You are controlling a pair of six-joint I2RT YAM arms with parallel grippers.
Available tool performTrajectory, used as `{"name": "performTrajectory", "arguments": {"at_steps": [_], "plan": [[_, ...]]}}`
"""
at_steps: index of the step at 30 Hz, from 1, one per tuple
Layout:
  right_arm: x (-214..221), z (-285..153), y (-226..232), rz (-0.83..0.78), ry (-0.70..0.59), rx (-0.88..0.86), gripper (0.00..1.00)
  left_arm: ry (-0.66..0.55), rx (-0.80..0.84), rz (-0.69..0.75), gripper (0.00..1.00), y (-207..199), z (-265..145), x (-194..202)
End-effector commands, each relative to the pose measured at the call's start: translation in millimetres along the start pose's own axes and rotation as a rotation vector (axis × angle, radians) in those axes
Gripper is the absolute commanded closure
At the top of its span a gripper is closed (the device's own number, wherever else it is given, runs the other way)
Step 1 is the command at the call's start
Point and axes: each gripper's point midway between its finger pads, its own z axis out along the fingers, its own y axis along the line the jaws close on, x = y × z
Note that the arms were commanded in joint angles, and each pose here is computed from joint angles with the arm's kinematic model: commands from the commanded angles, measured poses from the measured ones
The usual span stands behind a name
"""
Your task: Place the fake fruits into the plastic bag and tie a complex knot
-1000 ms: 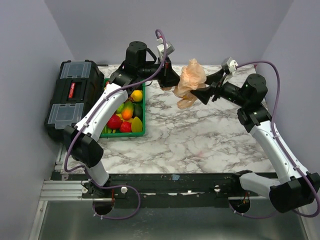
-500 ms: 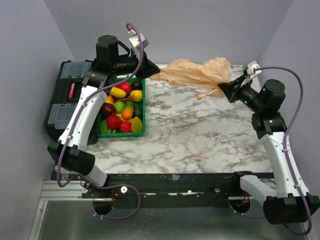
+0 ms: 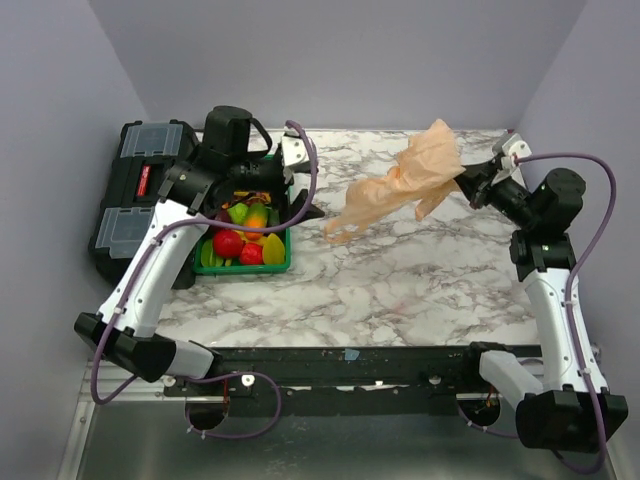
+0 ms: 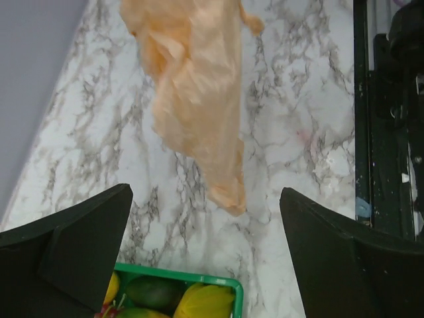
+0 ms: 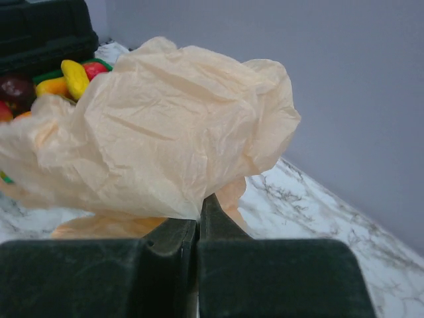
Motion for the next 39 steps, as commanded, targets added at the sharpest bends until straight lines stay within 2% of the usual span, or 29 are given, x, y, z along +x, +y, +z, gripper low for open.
{"name": "performTrajectory", "arguments": {"at_steps": [1,4,9,19,20,21,22,25,28,33,36,37,39], "plan": [[-25,-6,29,-0.339,-0.13,-0.144,0.99,-0.086,-0.019,0.019,0.02,-6,-20,-60],[-21,-9,40,-0.489,-0.15,-0.199,0.99,-0.138,-0.033,-0.02,0.02,9,-20,-90],[-25,-16,69,-0.666,-0.239,-0.321,0.99,-0.178,0.113,-0.12,0.02,13,14,-102],[-33,-17,110,-0.731,-0.319,-0.451,0.99,-0.177,0.297,-0.143,0.02,-20,96,-92],[-34,-15,110,-0.729,-0.316,-0.447,0.99,-0.173,0.327,-0.155,0.06,-25,98,-91],[-33,-14,108,-0.722,-0.306,-0.442,0.99,-0.174,0.359,-0.174,0.15,-31,98,-92],[-32,-13,105,-0.715,-0.29,-0.43,0.99,-0.176,0.375,-0.198,0.34,-33,97,-94],[-28,-10,91,-0.676,-0.231,-0.36,0.99,-0.209,0.414,-0.246,0.98,-36,79,-100],[-15,-7,73,-0.586,-0.134,-0.255,0.99,-0.257,0.36,-0.297,1.0,-24,50,-104],[13,-12,40,-0.5,0.031,-0.077,0.99,-0.297,0.185,-0.343,1.0,21,5,-101],[41,-14,37,-0.445,0.12,-0.064,0.98,-0.295,0.124,-0.346,1.0,35,-8,-99],[49,-15,39,-0.414,0.15,-0.077,0.85,-0.293,0.102,-0.343,1.0,38,-9,-99],[49,-11,48,-0.334,0.182,-0.145,0.51,-0.29,0.09,-0.36,1.0,38,-4,-98]]}}
